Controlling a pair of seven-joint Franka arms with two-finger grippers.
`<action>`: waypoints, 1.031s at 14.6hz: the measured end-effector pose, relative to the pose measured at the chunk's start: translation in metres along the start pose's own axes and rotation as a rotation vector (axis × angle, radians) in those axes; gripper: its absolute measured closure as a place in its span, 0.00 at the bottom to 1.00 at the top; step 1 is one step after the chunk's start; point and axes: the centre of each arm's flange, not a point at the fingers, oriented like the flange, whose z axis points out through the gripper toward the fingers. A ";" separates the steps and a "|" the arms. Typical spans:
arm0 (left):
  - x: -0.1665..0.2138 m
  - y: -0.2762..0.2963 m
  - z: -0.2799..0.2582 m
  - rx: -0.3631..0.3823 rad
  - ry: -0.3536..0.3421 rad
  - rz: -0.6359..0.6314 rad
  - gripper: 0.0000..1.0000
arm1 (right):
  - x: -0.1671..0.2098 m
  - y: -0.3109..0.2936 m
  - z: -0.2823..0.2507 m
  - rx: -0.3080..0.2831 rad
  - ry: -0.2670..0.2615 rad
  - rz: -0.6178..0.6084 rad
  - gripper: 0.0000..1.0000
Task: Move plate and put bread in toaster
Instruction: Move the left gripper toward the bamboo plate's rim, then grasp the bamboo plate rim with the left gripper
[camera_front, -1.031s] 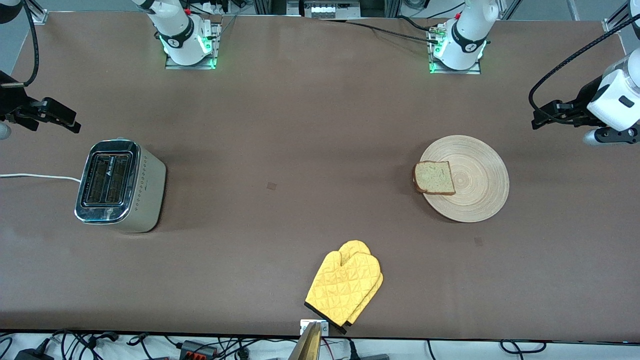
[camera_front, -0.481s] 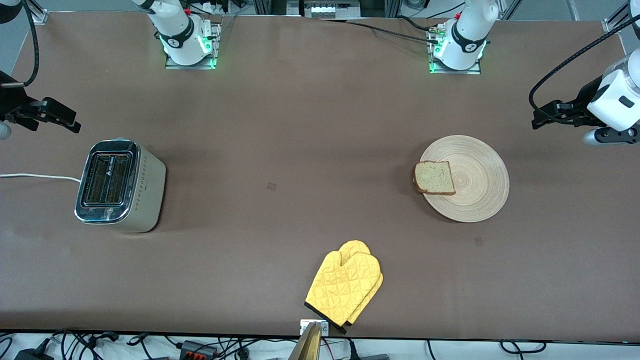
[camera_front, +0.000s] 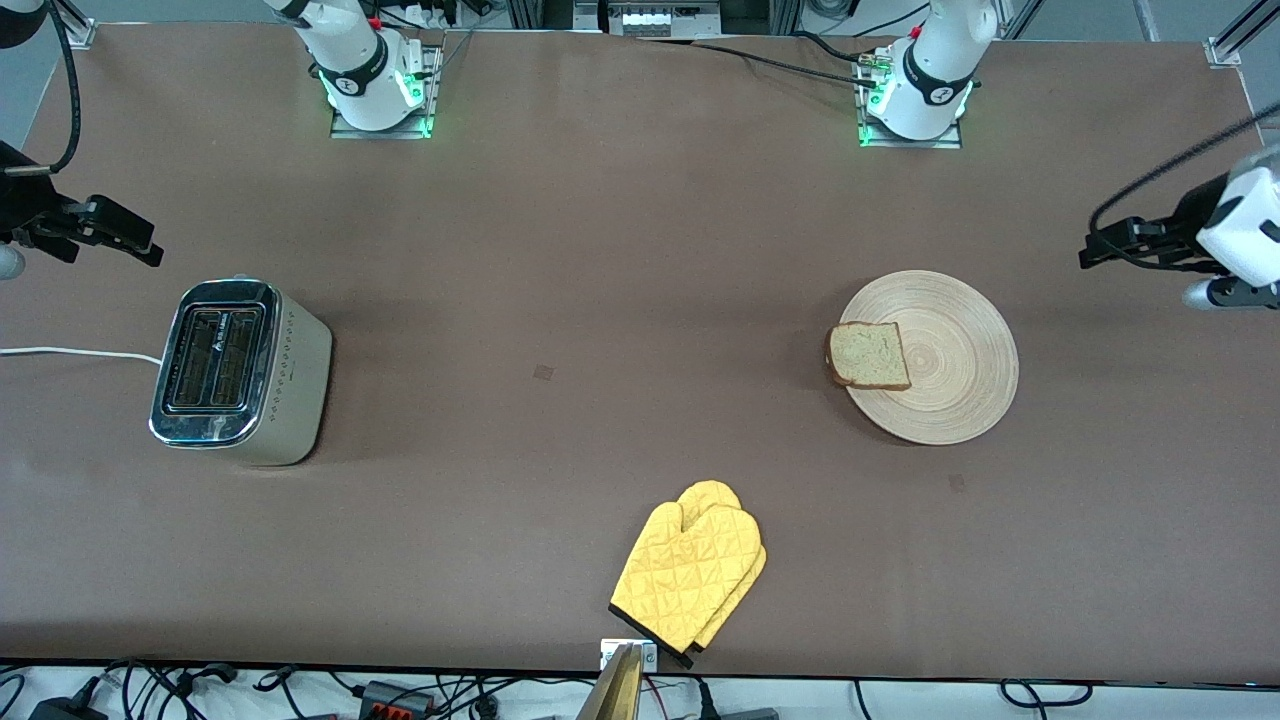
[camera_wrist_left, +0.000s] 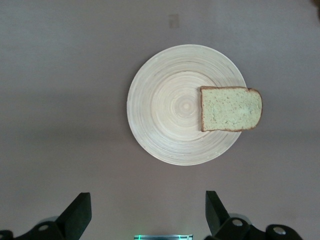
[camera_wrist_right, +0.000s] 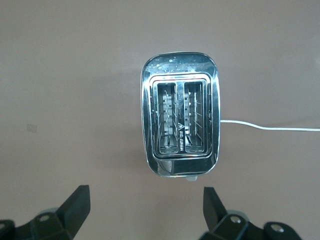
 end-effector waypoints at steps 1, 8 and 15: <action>0.007 -0.026 0.014 -0.052 -0.017 0.027 0.00 | 0.001 0.000 0.000 0.000 0.004 0.000 0.00; 0.060 -0.125 0.172 -0.443 -0.104 0.094 0.00 | 0.006 0.000 0.008 0.000 -0.003 0.002 0.00; 0.067 -0.172 0.260 -0.506 -0.085 0.110 0.00 | 0.006 0.000 0.008 0.000 -0.001 0.002 0.00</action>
